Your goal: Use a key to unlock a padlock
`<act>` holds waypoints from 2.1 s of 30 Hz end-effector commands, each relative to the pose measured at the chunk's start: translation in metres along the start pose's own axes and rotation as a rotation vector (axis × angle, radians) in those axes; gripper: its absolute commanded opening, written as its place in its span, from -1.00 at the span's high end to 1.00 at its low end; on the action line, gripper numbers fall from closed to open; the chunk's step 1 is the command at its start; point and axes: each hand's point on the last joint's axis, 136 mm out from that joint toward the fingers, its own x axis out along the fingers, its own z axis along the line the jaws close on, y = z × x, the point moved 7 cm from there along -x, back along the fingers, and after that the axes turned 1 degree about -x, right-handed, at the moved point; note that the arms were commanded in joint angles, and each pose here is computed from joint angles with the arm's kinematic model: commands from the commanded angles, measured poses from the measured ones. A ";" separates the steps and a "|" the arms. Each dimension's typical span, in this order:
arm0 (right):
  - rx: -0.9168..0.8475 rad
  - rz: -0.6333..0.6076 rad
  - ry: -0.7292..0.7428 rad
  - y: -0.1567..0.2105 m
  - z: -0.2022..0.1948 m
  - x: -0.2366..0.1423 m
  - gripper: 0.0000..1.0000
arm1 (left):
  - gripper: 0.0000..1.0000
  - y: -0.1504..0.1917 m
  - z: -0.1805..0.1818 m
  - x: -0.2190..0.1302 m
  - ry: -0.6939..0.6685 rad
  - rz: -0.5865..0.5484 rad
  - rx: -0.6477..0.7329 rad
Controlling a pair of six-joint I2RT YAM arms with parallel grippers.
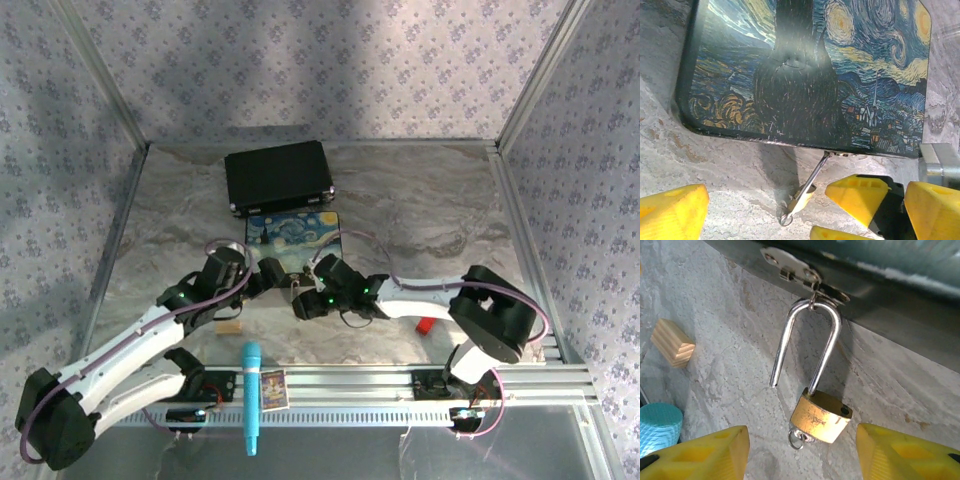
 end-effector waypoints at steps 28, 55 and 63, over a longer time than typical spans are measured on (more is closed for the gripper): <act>0.016 0.073 0.149 0.029 -0.026 0.035 -0.15 | -1.00 0.000 0.008 0.003 -0.027 -0.022 -0.035; 0.242 -0.005 -0.111 0.040 -0.047 0.015 0.88 | -1.00 -0.031 -0.033 -0.010 -0.308 -0.068 0.649; 0.350 -0.052 -0.186 0.046 -0.060 0.007 0.92 | -0.98 -0.008 -0.059 0.043 -0.621 0.168 1.269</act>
